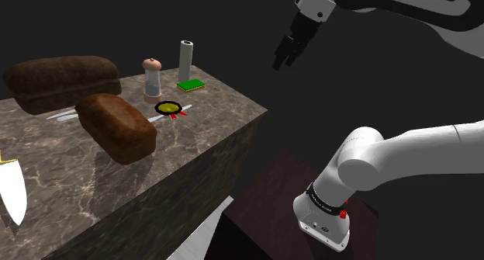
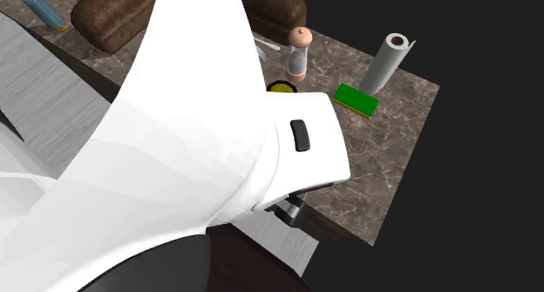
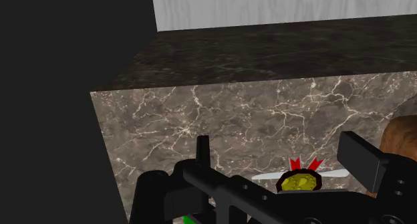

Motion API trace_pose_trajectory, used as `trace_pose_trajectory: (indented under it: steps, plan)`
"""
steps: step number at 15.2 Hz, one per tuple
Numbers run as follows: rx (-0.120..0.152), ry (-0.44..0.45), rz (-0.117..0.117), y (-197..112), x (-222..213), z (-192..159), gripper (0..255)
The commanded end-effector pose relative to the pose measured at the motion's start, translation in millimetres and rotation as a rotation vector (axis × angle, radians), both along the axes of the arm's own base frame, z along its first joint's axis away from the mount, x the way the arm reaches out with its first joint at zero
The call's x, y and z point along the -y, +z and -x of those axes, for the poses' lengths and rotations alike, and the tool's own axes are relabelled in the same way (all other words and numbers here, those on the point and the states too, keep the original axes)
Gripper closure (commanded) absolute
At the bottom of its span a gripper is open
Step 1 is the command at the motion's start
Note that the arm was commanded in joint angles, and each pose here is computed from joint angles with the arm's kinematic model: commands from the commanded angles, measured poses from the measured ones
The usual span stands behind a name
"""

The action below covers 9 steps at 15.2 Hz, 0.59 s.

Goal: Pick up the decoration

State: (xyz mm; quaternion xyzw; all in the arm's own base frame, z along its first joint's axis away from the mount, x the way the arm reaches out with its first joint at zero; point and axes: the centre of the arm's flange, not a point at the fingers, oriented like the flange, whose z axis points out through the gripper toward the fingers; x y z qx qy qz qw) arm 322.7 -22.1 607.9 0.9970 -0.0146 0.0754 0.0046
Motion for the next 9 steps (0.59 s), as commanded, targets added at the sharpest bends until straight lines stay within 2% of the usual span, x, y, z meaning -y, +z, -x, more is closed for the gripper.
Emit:
trace_pose_trajectory:
  steps: [1,9]
  plan:
    - [0.000,0.000,0.000,0,0,0,0]
    - [-0.006,0.069,-0.009,-72,-28,-72,0]
